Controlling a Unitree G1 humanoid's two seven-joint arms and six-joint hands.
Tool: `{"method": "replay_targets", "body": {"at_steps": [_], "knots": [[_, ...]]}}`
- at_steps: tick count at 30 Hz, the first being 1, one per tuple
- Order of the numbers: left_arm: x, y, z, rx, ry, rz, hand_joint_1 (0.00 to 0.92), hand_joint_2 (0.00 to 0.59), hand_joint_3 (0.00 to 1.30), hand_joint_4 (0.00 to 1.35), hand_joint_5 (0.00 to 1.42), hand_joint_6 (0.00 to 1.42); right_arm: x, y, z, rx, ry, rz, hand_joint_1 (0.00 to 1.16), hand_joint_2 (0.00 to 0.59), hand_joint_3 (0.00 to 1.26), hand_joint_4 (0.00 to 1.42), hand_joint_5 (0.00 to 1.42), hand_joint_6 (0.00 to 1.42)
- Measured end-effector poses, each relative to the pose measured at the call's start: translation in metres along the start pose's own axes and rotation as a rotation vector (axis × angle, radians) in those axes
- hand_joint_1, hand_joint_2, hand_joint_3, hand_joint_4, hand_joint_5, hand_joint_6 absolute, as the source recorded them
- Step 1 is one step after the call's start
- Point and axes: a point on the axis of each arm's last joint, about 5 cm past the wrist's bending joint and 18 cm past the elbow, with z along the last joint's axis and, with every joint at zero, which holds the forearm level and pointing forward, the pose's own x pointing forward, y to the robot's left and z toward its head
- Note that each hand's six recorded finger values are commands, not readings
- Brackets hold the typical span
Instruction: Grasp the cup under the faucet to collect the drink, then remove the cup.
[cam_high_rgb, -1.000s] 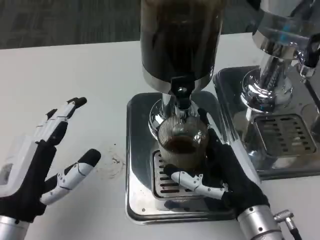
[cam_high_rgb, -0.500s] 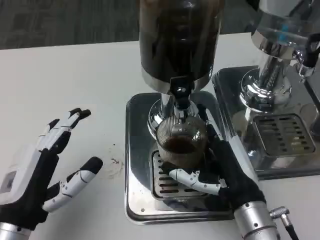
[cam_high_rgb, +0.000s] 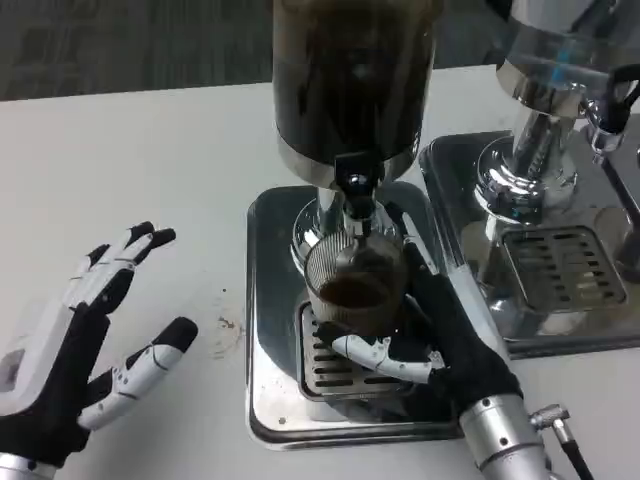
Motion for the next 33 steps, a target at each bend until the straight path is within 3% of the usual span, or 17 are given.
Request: {"method": "replay_targets", "body": {"at_steps": [6,24,33], "knots": [[-0.0018,-0.0003,-0.0002,-0.001,0.006,-0.002,0.000,0.197,0.20,0.00,0.13,0.04,0.0012,0.0040,0.0005,0.017,-0.001,-0.001,1.01,0.172,0.19,0.50,0.48,0.57],[-0.0026,-0.0001,0.0009,0.001,0.012,0.001,0.000,0.200,0.22,0.00,0.14,0.05,0.0031,0.0086,-0.0012,-0.006,-0.020,-0.070,1.09,0.147,0.44,0.58,0.65,0.74],[-0.0025,-0.0005,0.0010,-0.002,0.013,0.001,0.000,0.202,0.23,0.00,0.15,0.04,0.0025,0.0099,-0.0014,-0.037,-0.035,-0.103,1.11,0.122,0.52,0.62,0.68,0.72]]}}
